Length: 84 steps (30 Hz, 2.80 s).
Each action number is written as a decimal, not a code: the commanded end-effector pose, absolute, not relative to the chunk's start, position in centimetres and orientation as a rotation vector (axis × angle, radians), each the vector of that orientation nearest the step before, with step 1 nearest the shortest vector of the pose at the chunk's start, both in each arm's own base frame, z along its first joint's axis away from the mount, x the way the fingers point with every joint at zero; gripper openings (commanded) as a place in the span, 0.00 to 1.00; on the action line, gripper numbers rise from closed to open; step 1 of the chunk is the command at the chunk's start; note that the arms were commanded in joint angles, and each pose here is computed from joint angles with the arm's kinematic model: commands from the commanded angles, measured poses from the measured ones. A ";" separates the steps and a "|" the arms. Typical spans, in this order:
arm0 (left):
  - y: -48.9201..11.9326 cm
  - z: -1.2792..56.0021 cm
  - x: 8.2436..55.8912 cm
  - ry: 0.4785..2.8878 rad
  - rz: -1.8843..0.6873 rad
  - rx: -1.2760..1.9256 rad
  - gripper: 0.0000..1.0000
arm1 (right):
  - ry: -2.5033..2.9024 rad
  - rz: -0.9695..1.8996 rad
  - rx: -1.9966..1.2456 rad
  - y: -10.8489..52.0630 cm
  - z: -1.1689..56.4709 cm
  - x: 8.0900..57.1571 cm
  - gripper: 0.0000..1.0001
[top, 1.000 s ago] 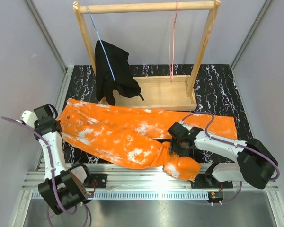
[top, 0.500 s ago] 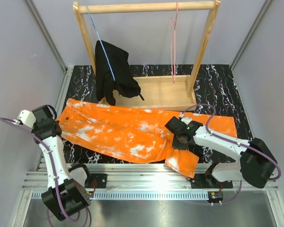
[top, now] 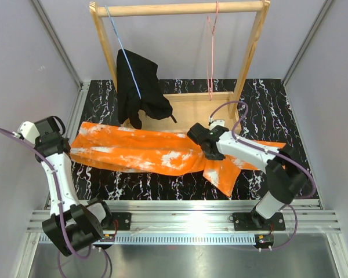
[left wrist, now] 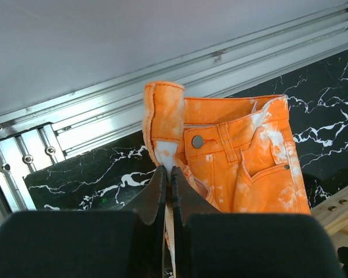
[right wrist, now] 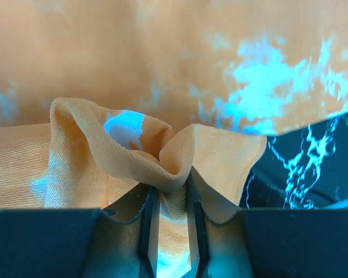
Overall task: Place the trousers on the hanger
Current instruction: Fold the trousers
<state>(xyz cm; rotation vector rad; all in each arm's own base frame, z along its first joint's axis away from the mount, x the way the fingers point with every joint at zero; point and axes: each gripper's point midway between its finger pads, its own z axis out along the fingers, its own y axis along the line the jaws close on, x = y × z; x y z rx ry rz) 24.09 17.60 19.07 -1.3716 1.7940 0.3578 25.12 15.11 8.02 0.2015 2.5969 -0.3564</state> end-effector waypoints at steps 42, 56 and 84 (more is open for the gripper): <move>18.9 20.6 25.4 1.709 0.366 -1.302 0.00 | 2.604 -0.158 0.745 7.7 1.7 21.4 0.92; 18.9 20.5 25.3 1.713 0.371 -1.306 0.00 | 2.648 -0.141 0.767 7.8 0.4 21.7 0.73; 18.8 23.6 21.9 1.656 0.478 -1.277 0.00 | 2.253 -0.362 0.699 0.5 18.9 22.6 0.01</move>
